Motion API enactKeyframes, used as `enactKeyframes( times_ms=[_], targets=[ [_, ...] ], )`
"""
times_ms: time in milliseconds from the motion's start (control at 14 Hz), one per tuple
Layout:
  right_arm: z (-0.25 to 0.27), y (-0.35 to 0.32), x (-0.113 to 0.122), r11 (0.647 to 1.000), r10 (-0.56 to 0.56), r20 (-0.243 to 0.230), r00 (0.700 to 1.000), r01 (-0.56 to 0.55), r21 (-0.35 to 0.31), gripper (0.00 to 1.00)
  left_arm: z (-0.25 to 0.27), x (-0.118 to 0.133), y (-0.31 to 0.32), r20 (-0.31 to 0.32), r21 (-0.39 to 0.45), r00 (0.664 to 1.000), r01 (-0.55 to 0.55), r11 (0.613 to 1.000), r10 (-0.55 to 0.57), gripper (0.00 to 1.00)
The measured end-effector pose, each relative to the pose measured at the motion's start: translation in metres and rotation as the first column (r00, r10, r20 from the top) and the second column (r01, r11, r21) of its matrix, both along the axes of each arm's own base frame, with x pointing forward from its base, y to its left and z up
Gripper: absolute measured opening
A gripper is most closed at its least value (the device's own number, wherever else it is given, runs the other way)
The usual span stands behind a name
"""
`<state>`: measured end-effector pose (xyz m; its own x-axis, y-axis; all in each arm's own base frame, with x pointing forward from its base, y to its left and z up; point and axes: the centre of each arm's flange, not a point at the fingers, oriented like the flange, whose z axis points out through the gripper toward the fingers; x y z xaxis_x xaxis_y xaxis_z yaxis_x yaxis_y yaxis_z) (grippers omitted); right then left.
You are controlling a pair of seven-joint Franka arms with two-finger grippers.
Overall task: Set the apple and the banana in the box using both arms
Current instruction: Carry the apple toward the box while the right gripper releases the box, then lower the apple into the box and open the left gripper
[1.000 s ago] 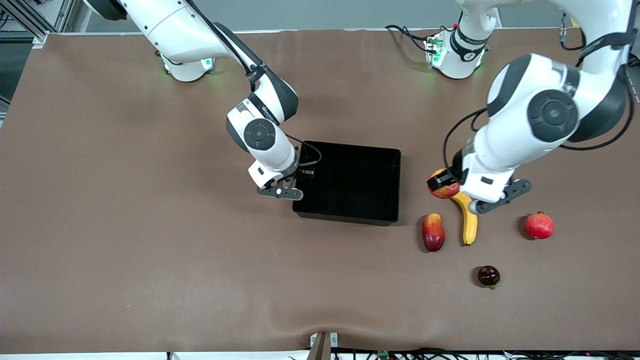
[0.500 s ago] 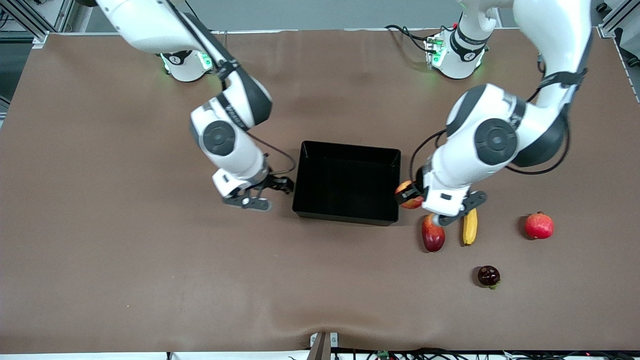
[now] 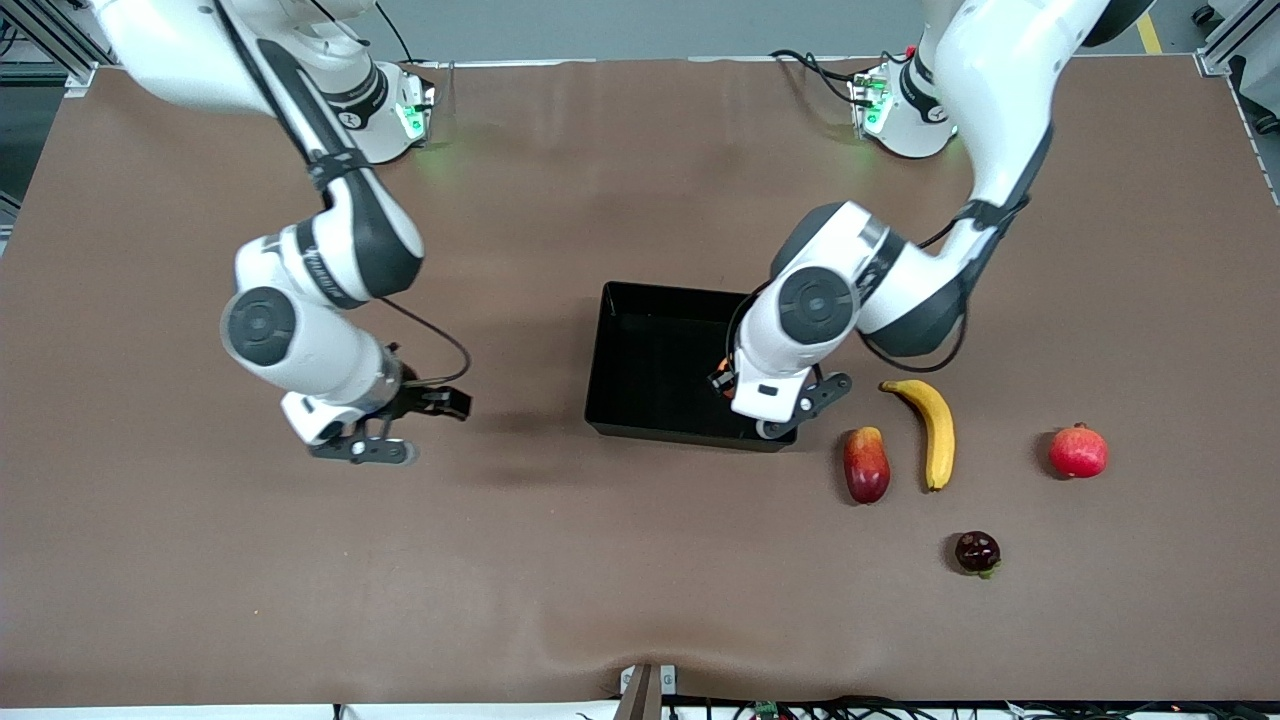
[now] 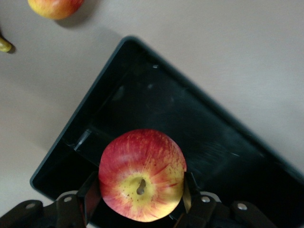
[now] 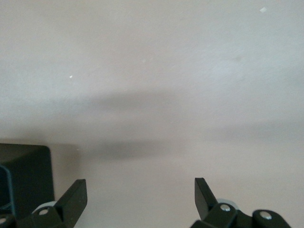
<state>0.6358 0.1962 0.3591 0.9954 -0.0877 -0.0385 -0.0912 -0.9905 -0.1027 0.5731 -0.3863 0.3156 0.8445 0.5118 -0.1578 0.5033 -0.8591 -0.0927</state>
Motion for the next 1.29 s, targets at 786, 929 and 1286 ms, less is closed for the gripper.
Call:
enactKeyframes(
  times_ms=[786,929,1286],
  targets=[
    [0.047,-0.111,0.005,0.995,0.103,-0.010,0.995,-0.103,-0.017,1.00,-0.102,-0.049,-0.002,-0.116,0.085,0.993,0.034,0.996,-0.024,0.73],
    [0.046,-0.125,0.006,0.993,0.119,-0.020,0.993,-0.119,-0.016,1.00,-0.103,-0.049,-0.002,-0.116,0.084,0.993,0.034,0.996,-0.024,0.73],
    [0.063,-0.172,0.003,0.991,0.134,-0.019,0.991,-0.134,-0.018,1.00,-0.091,-0.037,-0.001,-0.077,0.081,0.997,0.029,0.996,-0.023,0.94]
  ],
)
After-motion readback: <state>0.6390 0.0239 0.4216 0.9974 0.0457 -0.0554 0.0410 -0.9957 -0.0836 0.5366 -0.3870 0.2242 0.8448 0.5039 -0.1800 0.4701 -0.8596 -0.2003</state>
